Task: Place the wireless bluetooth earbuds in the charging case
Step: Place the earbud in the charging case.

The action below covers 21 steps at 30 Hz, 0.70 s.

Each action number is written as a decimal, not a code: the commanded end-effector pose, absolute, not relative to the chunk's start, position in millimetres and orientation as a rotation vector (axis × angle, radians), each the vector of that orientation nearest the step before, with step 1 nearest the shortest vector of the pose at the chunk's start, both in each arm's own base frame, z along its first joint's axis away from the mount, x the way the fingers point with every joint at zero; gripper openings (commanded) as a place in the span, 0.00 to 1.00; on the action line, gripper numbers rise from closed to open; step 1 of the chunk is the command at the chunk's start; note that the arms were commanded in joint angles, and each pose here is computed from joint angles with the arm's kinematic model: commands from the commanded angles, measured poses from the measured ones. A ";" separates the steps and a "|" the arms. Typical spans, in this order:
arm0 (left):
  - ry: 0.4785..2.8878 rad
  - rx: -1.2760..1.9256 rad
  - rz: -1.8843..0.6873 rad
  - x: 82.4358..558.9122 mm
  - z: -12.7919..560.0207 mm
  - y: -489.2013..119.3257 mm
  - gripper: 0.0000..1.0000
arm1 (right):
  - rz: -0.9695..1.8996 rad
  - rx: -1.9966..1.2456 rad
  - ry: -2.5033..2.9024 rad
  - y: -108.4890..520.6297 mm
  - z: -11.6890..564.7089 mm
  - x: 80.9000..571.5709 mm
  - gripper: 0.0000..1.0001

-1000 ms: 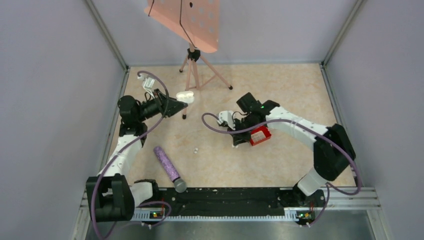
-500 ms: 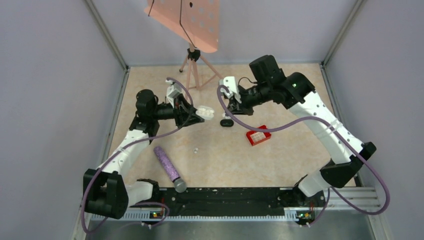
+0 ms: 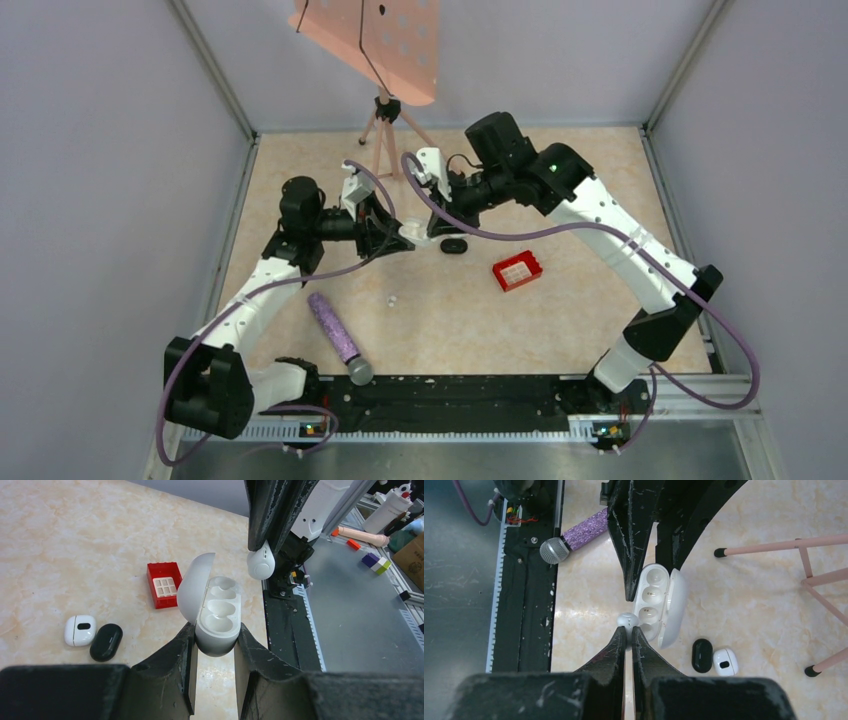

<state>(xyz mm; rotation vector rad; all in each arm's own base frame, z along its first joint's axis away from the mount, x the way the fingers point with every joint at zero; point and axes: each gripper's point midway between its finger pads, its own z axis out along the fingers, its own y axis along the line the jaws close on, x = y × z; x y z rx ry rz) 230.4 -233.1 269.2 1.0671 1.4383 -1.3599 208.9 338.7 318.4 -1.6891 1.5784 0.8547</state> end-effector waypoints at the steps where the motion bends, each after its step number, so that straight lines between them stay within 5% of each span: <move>1: 1.351 1.123 -1.336 225.0 291.6 -233.5 0.00 | 0.860 -1.622 1.555 348.3 332.1 214.3 0.00; 21: 1.337 1.107 -1.337 221.4 301.1 -233.2 0.00 | 0.804 -1.612 1.618 350.5 310.1 223.4 0.00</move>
